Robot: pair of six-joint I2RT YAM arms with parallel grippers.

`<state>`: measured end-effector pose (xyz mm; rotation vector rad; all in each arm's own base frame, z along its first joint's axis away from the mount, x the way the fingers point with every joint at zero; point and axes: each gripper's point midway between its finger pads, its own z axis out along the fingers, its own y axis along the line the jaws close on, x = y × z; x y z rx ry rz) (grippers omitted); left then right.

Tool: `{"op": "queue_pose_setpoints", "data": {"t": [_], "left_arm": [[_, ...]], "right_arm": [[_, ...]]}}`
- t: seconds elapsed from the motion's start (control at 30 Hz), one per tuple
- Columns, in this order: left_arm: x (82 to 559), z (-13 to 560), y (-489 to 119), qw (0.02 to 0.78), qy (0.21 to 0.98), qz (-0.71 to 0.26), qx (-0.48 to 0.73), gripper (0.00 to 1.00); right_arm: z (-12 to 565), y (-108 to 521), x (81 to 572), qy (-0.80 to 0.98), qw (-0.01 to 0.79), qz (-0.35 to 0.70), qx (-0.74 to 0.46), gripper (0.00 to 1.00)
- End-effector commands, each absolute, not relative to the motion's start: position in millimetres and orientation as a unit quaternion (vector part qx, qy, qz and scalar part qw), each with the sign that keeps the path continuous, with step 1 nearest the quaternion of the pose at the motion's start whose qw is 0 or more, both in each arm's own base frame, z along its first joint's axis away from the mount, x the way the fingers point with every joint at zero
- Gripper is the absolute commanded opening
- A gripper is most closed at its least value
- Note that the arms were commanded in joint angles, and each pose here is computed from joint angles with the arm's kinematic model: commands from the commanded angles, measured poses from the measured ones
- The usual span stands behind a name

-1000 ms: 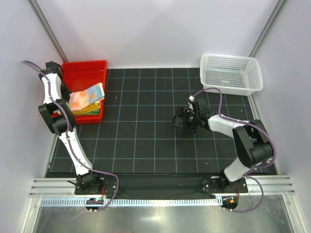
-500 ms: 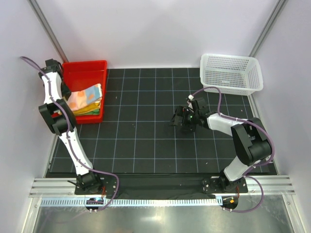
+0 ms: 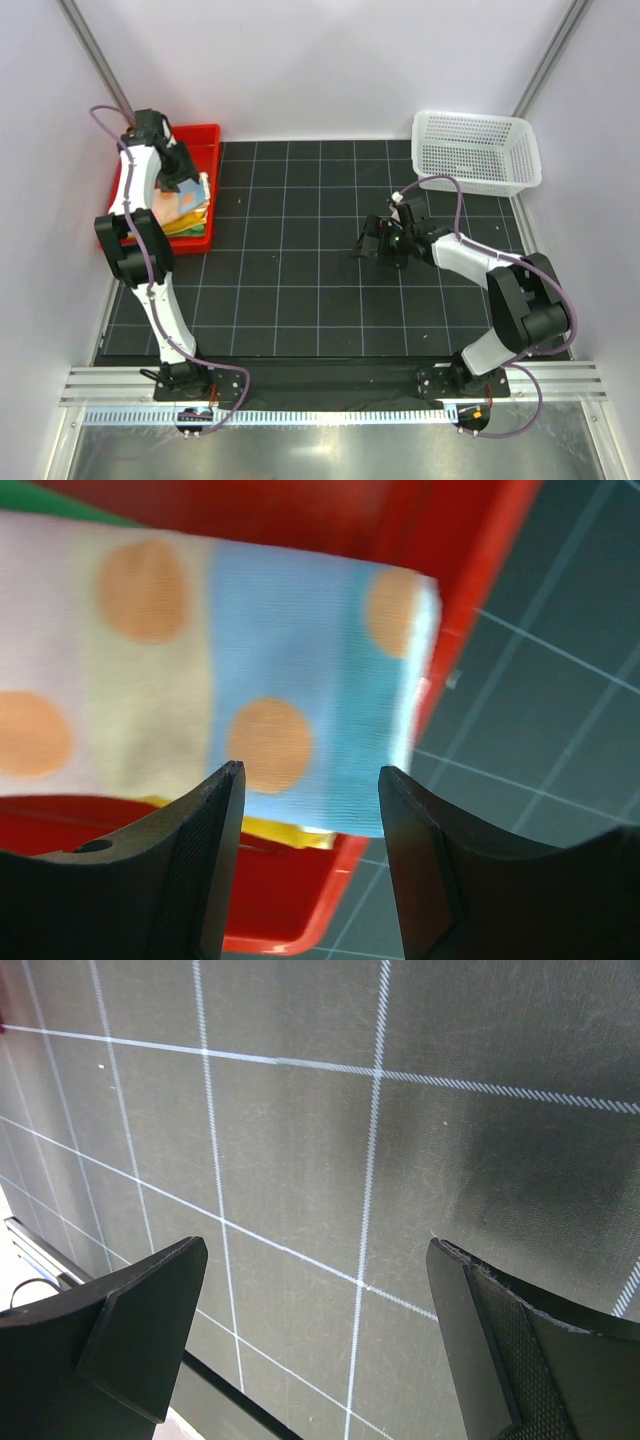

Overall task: Fold and stack the towels
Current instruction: Neatly place the folded towel into the bin

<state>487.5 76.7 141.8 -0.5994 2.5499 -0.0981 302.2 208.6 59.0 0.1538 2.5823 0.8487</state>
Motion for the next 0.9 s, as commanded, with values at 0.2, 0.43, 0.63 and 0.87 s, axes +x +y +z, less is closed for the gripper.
{"op": "queue_pose_setpoints", "data": {"t": [0.2, 0.43, 0.63, 0.87], "left_arm": [[501.1, 142.4, 27.8, 0.267, 0.95, -0.068, -0.144, 0.56], [482.3, 126.7, 40.7, 0.234, 0.961, 0.02, -0.145, 0.48], [475.8, 113.3, 29.9, 0.218, 0.968, 0.012, -0.126, 0.43], [463.3, 114.4, 24.5, 0.203, 0.972, 0.014, -0.121, 0.26]], "right_arm": [[88.3, 208.5, 312.6, 0.917, 0.246, 0.31, 0.052, 1.0], [87.2, 209.1, 312.6, 0.917, 0.244, 0.311, 0.049, 1.0], [89.0, 208.1, 310.4, 0.918, 0.245, 0.31, 0.046, 1.0], [98.6, 206.7, 309.3, 0.915, 0.253, 0.311, 0.044, 1.0]]}}
